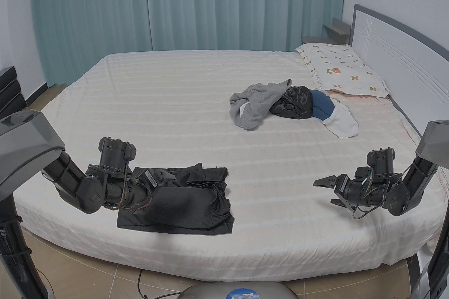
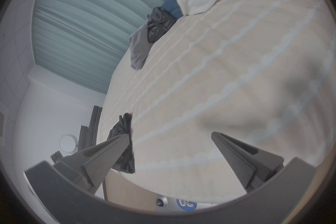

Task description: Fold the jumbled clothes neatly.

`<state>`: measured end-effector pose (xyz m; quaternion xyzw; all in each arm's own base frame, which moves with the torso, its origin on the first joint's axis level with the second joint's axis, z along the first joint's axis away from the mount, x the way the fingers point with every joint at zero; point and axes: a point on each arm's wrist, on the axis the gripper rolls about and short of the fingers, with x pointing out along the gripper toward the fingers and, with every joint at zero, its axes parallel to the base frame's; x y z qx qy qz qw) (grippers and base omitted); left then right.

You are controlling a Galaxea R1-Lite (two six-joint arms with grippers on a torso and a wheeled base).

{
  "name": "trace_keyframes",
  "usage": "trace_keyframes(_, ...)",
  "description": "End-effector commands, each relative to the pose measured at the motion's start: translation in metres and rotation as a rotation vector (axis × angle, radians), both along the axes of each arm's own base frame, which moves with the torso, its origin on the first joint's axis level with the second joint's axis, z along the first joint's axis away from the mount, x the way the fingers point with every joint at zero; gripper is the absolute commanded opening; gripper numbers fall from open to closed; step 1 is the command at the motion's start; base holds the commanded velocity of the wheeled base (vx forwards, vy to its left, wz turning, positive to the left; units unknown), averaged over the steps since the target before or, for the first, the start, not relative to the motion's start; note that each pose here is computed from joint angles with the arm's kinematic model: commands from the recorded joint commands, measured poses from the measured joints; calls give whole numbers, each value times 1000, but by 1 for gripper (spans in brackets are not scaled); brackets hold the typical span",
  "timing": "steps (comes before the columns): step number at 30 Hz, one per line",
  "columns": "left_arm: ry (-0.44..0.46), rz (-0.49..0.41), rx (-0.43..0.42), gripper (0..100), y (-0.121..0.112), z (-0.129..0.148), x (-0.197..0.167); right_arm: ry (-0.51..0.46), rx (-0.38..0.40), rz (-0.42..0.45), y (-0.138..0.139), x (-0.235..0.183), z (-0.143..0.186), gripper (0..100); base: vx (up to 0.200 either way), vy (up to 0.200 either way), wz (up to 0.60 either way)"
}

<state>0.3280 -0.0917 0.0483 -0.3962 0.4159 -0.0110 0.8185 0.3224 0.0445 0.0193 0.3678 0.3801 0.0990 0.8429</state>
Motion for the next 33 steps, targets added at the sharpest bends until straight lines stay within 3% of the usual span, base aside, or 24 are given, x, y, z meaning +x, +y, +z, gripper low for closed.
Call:
trace_keyframes(1,-8,28,-38,100,17,6,1,-2,4,53,18,-5,1,100,0,200,0)
trace_keyframes(8,13,42,-63,100,28,1,4,-23,-31,56,28,-1,3,100,0,200,0)
trace_keyframes(19,36,39,-78,100,33,-6,7,-117,-86,208,54,18,3,100,0,200,0)
trace_keyframes(24,34,63,-80,100,41,-8,11,-95,-58,269,58,18,-8,100,0,0,0)
trace_keyframes(28,35,64,-80,100,41,-14,15,-117,-79,314,61,16,-8,100,0,0,0)
trace_keyframes(33,31,66,-80,100,40,-18,16,-125,-87,321,62,19,-10,100,0,0,0)
